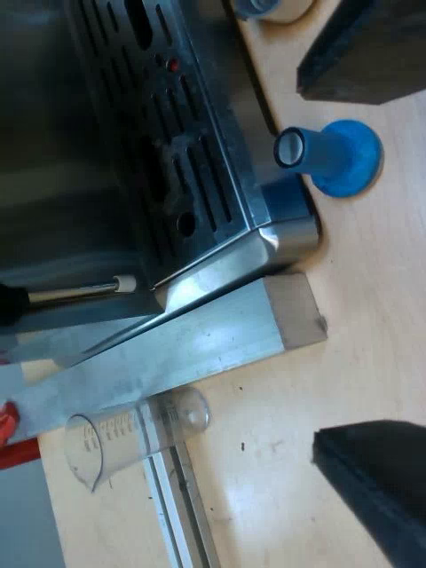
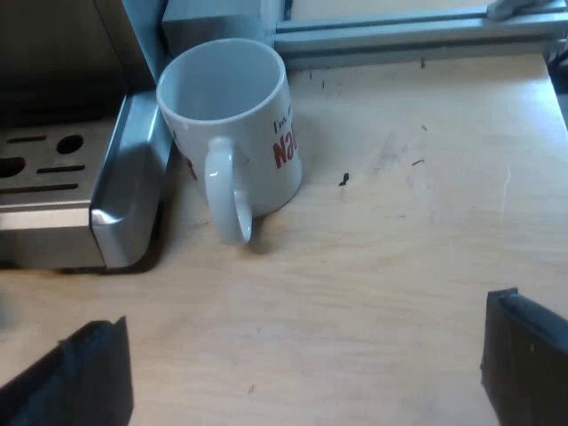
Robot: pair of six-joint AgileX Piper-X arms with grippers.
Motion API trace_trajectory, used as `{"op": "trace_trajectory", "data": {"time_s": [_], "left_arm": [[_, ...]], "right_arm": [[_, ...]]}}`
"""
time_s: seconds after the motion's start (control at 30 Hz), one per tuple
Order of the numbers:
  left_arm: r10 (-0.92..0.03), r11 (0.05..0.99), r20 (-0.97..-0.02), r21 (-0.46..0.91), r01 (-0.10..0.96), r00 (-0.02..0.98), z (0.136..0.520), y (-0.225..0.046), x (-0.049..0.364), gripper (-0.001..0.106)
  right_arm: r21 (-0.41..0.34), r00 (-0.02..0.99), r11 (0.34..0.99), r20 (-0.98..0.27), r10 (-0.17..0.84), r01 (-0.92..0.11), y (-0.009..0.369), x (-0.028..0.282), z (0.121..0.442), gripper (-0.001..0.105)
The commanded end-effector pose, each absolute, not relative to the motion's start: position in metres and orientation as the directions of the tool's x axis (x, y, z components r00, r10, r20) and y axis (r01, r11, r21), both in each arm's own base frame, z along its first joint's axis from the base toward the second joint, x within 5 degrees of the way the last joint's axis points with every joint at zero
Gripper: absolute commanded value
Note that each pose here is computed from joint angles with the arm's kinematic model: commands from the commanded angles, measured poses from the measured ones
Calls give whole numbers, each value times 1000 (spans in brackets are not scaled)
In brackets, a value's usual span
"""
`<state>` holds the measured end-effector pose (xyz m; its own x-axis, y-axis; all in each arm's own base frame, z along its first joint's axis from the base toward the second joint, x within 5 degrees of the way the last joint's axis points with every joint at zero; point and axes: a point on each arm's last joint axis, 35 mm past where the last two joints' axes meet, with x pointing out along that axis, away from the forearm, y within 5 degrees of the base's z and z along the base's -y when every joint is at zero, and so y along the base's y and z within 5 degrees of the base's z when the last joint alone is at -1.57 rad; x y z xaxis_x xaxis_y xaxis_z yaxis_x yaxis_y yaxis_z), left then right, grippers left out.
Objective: Put the handle in the coffee machine
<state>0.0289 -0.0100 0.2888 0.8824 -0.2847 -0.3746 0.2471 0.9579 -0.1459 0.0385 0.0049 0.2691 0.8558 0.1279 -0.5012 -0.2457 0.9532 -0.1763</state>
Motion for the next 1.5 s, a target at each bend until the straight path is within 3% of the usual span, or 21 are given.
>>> {"op": "trace_trajectory", "data": {"time_s": [0.03,0.13,0.3,0.53,0.57,0.8,1.03,1.5], "left_arm": [[-322,946,-362,-161,282,875,288,-11,34,75],[-341,939,-359,-166,301,869,287,-12,34,75],[-464,885,-339,-210,415,818,289,-16,32,72],[-589,808,-285,-213,549,756,301,-21,25,51],[-627,779,-264,-212,590,733,306,-22,22,47],[-715,699,-303,-285,656,630,321,-26,40,59],[-757,643,-341,-238,728,557,335,-29,63,59],[-848,497,-360,-288,819,389,339,-33,77,59]], "right_arm": [[-183,844,947,-519,134,-263,5,38,281,81],[-182,826,936,-540,160,-301,6,41,291,81],[-190,804,909,-556,212,-371,8,48,309,81],[-177,742,862,-607,284,-475,12,58,326,81],[-147,712,847,-625,321,-510,13,62,331,81],[-94,630,797,-670,392,-596,20,72,339,81],[-54,540,726,-706,457,-686,32,80,338,81],[-38,422,658,-795,436,-752,64,91,327,81]]}}
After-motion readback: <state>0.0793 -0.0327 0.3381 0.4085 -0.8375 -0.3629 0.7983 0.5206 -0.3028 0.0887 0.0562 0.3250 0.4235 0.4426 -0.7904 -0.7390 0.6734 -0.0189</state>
